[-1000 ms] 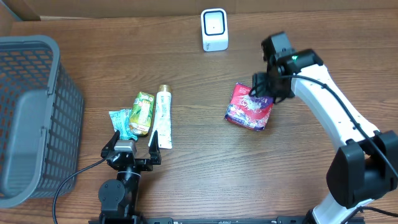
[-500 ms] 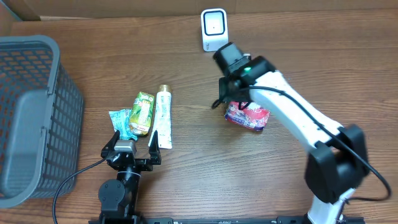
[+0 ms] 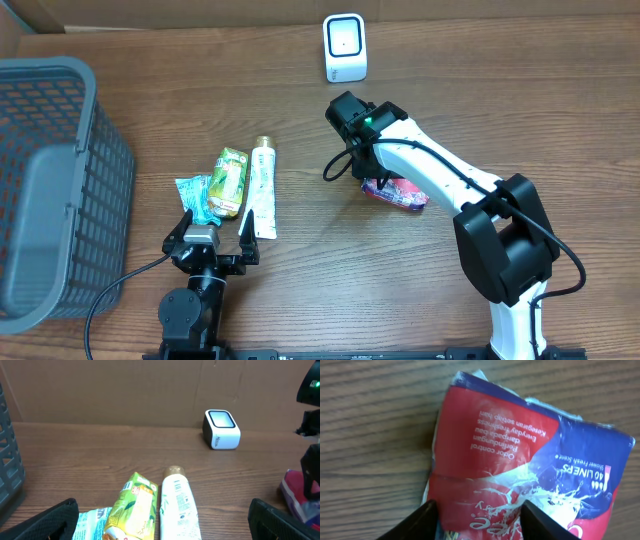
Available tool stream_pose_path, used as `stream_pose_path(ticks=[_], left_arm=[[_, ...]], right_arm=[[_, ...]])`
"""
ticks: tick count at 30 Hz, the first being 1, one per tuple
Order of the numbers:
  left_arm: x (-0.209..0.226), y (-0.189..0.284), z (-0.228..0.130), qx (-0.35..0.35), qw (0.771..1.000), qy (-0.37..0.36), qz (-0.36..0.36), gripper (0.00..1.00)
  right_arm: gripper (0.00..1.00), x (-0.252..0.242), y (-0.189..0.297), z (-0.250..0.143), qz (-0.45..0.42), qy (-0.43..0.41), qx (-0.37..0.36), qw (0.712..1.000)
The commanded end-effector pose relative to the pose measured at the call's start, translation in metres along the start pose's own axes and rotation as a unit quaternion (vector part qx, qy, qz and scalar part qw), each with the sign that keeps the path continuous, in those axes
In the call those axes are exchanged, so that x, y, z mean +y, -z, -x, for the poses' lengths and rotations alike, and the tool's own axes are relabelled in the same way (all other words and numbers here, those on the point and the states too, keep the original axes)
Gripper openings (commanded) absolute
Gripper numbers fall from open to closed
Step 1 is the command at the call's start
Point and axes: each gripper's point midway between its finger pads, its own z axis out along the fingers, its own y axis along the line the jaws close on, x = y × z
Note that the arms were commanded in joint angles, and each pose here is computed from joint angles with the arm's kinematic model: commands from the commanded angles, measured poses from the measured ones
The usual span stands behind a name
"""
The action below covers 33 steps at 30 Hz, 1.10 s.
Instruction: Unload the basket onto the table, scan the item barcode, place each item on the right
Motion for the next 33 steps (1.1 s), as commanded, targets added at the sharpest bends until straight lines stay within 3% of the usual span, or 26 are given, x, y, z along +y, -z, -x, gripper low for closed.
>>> stream_pose_path(ticks=[1, 7, 12, 17, 21, 29, 33], left_arm=[[0.003, 0.0, -0.001, -0.004, 1.0, 0.009, 0.007, 1.0], [0.003, 0.0, -0.001, -0.004, 1.0, 0.009, 0.007, 1.0], [0.003, 0.0, -0.001, -0.004, 1.0, 0.009, 0.007, 1.0], [0.003, 0.0, -0.001, -0.004, 1.0, 0.009, 0.007, 0.99], [0.003, 0.0, -0.001, -0.004, 1.0, 0.009, 0.007, 0.99], [0.003, 0.0, -0.001, -0.004, 1.0, 0.009, 0.007, 1.0], [0.003, 0.0, -0.001, -0.004, 1.0, 0.009, 0.007, 1.0]], right_arm=[[0.49, -0.007, -0.004, -0.004, -0.021, -0.009, 0.005, 1.0], [0.39, -0.021, -0.021, -0.026, -0.047, 0.002, 0.034, 0.998], [0.04, -0.026, -0.024, -0.034, -0.056, 0.006, 0.047, 0.997], [0.04, -0.022, 0.004, -0.021, -0.029, -0.003, 0.042, 0.999], [0.04, -0.009, 0.046, -0.004, 0.063, 0.013, 0.042, 0.997], [0.04, 0.009, 0.119, 0.02, 0.333, 0.03, 0.056, 0.941], [0.04, -0.009, 0.113, 0.026, 0.347, 0.017, 0.065, 0.935]])
